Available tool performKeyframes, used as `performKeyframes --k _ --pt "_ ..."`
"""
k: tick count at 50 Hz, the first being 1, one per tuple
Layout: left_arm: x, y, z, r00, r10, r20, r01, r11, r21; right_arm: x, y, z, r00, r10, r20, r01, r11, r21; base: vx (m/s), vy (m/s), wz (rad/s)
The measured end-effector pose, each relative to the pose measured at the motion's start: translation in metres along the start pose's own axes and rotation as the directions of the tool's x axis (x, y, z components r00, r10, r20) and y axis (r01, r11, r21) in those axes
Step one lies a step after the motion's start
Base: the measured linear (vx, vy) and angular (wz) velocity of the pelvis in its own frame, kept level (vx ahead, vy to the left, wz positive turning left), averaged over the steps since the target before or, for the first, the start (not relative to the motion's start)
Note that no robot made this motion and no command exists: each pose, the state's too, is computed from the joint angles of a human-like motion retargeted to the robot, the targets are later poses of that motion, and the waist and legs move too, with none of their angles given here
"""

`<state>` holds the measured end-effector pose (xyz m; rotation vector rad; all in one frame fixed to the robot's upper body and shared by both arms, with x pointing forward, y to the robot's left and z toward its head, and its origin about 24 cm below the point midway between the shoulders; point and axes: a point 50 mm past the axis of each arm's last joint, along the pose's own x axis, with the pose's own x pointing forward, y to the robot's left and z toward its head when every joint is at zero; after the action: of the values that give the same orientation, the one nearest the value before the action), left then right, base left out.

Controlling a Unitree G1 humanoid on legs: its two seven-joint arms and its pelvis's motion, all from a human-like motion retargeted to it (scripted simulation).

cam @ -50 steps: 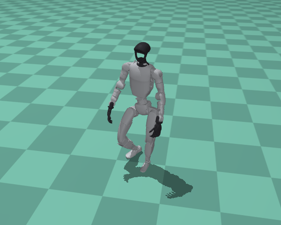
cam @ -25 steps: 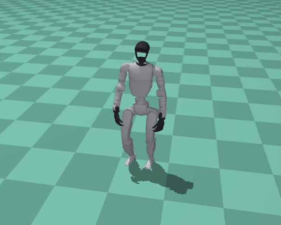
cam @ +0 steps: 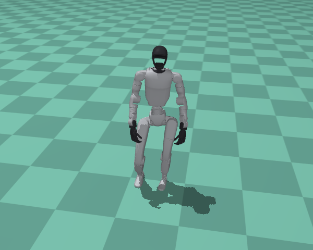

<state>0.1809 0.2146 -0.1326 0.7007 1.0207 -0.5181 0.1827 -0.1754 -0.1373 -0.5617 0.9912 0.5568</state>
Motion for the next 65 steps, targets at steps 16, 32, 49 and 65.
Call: performKeyframes --k 16,32,49,65 --pt "-0.004 0.021 0.011 0.989 0.126 0.078 -0.123 0.991 -0.046 0.001 -0.001 0.003 0.997 -0.076 0.020 0.073 0.989 0.129 -0.36 -0.13 0.76" --pt "0.004 -0.025 0.000 1.000 0.029 0.011 -0.027 0.985 -0.170 -0.007 -0.041 0.022 0.978 -0.185 0.098 0.176 0.980 0.092 -0.55 -0.06 0.35" --pt "0.004 -0.018 -0.003 1.000 0.011 -0.029 -0.017 0.976 -0.216 -0.028 0.008 -0.101 0.957 -0.038 -0.289 0.130 0.942 0.308 -0.40 0.02 -0.15" --pt "0.003 0.016 0.104 0.957 0.084 0.277 -0.079 0.996 -0.031 -0.019 0.015 -0.081 0.975 0.010 -0.221 0.074 0.926 0.369 -0.37 0.06 0.13"
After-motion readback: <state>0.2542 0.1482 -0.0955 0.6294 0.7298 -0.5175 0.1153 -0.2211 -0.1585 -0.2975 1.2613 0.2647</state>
